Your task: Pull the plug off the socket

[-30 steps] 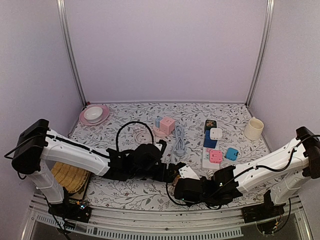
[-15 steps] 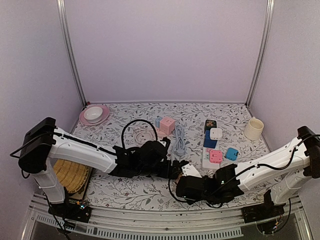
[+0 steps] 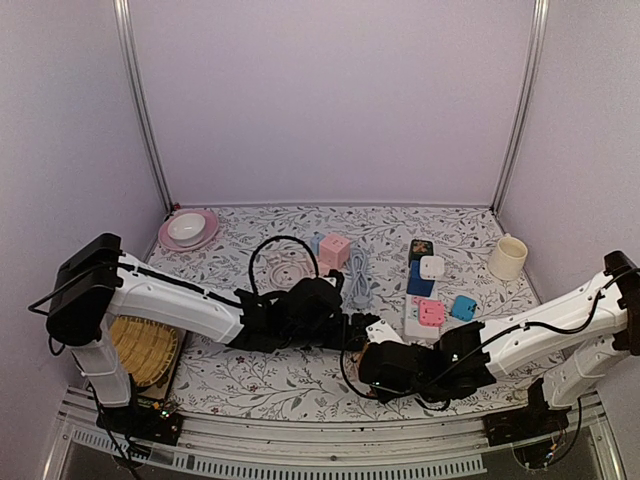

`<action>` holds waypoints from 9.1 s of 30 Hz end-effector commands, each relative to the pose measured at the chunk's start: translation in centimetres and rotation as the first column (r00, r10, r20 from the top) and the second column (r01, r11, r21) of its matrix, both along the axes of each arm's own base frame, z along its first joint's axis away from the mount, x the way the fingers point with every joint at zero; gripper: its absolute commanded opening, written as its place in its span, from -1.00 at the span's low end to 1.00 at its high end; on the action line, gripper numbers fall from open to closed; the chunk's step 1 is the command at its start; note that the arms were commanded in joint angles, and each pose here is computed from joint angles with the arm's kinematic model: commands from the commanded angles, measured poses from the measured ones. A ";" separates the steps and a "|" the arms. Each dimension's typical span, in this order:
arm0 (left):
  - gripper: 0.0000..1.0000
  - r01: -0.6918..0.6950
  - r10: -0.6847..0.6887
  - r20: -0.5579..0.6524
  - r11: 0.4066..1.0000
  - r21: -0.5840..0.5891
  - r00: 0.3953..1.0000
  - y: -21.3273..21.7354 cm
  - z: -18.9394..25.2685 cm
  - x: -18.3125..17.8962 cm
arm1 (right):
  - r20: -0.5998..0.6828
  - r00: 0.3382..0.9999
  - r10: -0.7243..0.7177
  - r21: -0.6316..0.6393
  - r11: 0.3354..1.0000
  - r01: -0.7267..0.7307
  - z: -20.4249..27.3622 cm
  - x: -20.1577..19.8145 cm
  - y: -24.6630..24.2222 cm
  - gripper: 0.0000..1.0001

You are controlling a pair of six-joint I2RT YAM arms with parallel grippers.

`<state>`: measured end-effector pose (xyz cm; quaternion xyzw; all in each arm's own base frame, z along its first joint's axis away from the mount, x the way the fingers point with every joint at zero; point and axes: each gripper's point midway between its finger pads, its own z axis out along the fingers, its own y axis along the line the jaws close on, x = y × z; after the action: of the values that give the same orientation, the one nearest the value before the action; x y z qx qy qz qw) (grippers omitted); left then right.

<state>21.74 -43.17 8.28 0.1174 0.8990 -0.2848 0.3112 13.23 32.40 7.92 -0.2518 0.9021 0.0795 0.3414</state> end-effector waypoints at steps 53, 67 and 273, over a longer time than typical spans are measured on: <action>0.94 0.028 0.015 -0.164 0.966 0.258 0.986 5.3 -9.9 -2.9 | 0.018 0.997 0.077 0.274 0.958 -0.079 5.7 2.9 2.5 -0.81; 0.94 0.025 0.022 -0.175 0.966 0.258 0.984 5.6 -10.6 -3.4 | 0.144 0.977 0.155 0.174 0.968 -0.179 7.2 1.5 4.5 -0.82; 0.04 0.361 -0.408 0.078 0.870 0.336 0.910 -1.9 -0.5 -1.5 | -0.188 0.971 -0.150 0.310 0.929 0.203 1.8 4.9 -7.1 0.63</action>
<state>20.63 -46.94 7.78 0.4197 0.8318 -0.2086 0.2973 18.46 23.30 8.90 -0.0909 0.9287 0.1710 0.3164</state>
